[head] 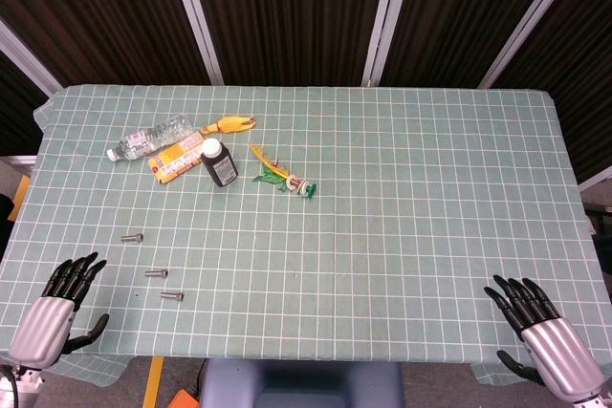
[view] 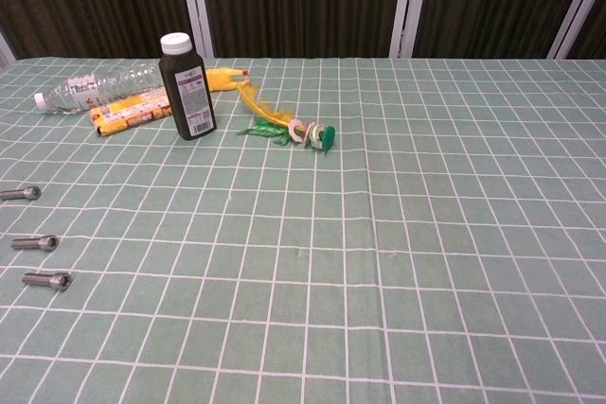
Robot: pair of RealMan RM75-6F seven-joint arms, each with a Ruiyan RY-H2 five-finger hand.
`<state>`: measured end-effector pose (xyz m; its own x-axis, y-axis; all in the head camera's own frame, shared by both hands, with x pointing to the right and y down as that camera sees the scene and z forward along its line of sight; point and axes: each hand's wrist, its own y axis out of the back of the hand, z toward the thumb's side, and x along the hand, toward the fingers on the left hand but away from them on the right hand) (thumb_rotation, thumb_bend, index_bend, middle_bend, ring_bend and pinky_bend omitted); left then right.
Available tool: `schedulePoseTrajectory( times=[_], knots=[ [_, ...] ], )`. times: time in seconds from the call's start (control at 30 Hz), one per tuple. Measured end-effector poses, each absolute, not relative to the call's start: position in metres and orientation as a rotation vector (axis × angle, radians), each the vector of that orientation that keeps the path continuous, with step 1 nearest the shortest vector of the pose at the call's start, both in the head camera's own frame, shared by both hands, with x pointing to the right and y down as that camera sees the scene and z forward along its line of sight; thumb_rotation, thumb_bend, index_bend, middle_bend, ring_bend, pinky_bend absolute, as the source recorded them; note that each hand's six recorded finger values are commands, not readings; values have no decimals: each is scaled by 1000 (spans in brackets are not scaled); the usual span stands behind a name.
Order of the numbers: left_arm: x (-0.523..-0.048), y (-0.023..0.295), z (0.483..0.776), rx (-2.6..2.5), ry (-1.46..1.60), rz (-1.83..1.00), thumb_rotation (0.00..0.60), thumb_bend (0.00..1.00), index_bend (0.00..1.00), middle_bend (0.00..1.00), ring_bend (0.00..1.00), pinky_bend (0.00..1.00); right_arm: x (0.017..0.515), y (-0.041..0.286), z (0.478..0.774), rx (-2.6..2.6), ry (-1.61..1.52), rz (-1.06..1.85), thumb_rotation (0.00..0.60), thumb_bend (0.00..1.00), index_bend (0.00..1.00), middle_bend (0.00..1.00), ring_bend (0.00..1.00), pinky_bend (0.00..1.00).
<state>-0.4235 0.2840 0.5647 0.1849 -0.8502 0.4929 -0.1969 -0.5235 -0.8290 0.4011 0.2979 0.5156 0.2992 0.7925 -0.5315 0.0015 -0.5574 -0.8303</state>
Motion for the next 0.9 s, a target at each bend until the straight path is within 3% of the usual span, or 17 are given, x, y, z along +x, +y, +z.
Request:
schedulePoseTrajectory(
  times=[0.03, 0.1, 0.13, 0.17, 0.27, 0.37, 0.47, 0.67, 0.9],
  knots=[
    [-423, 285, 565, -1858, 979, -1362, 600, 369, 1, 14, 0, 87, 401, 298, 515, -1818, -713, 1331, 600, 309, 0, 0, 0, 0],
    [-420, 285, 567, -1864, 978, -1352, 600, 370, 23, 144, 74, 229, 400, 299, 515, -1821, -709, 1327, 600, 309, 0, 0, 0, 0],
    [-418, 285, 568, -1866, 981, -1344, 600, 373, 50, 304, 206, 367, 399, 300, 515, -1824, -707, 1324, 600, 309, 0, 0, 0, 0],
    [-416, 285, 569, -1871, 990, -1329, 600, 381, 88, 541, 441, 578, 399, 300, 515, -1826, -708, 1320, 600, 309, 0, 0, 0, 0],
    [-407, 289, 580, -1917, 1030, -1301, 600, 412, 214, 962, 900, 972, 398, 300, 515, -1828, -711, 1318, 600, 309, 0, 0, 0, 0],
    [-400, 295, 595, -2006, 1063, -1295, 600, 432, 335, 1000, 997, 1000, 398, 300, 515, -1832, -712, 1313, 600, 309, 0, 0, 0, 0],
    [-391, 301, 617, -2069, 1090, -1295, 600, 437, 396, 1000, 1000, 1000, 398, 299, 513, -1830, -724, 1302, 600, 309, 0, 0, 0, 0],
    [-381, 308, 662, -2077, 1045, -1343, 600, 435, 415, 1000, 1000, 1000, 398, 298, 515, -1826, -725, 1312, 600, 309, 0, 0, 0, 0],
    [-382, 308, 687, -2006, 997, -1383, 600, 435, 442, 1000, 1000, 1000, 399, 297, 516, -1830, -720, 1317, 600, 309, 0, 0, 0, 0]
  ],
)
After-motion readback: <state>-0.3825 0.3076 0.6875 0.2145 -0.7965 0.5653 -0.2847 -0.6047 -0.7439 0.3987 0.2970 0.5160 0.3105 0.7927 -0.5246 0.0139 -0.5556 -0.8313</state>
